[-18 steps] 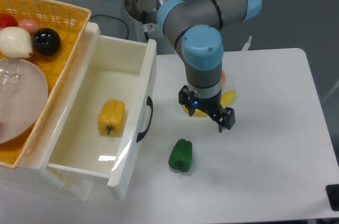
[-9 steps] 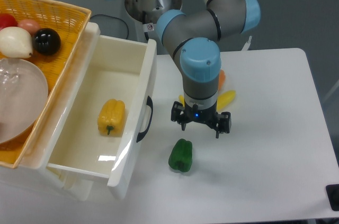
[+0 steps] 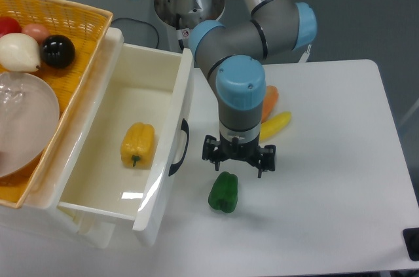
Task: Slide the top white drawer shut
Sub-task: 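Move the open gripper toward the front face of the open white drawer, then push the drawer's front panel with the gripper, sliding it into the cabinet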
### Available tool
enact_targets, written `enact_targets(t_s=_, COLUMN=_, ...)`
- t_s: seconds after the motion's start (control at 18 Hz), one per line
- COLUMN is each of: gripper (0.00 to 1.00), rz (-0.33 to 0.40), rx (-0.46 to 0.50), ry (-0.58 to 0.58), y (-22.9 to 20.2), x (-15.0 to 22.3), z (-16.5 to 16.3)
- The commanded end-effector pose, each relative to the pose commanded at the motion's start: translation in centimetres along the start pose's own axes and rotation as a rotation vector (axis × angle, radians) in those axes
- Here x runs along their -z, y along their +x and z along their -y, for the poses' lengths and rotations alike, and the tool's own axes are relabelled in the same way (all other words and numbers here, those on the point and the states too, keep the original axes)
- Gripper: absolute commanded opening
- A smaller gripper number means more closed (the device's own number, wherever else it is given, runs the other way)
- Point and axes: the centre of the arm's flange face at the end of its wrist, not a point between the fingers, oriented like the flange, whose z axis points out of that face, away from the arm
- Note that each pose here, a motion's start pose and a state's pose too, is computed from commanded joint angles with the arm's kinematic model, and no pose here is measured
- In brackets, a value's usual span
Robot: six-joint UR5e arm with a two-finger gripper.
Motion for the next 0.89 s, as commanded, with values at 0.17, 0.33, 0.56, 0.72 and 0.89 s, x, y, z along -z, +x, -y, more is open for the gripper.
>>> enact_targets(t_s=0.17, gripper=1.0, rz=0.0, rx=-0.009, ry=0.002, y=0.6, x=0.1, z=0.2)
enact_targets(t_s=0.33, gripper=1.0, rz=-0.002, rx=-0.012, ry=0.003, y=0.8, x=0.2, z=0.3)
enact_targets(t_s=0.56, gripper=1.0, rz=-0.004, rx=-0.018, ry=0.004, y=1.2, x=0.2, z=0.4)
enact_targets(t_s=0.72, gripper=1.0, rz=-0.004, rx=-0.026, ry=0.004, y=1.8, x=0.3, z=0.6)
enact_targets(t_s=0.89, gripper=1.0, rz=-0.005, rx=-0.033, ry=-0.001, y=2.4, x=0.1, z=0.8)
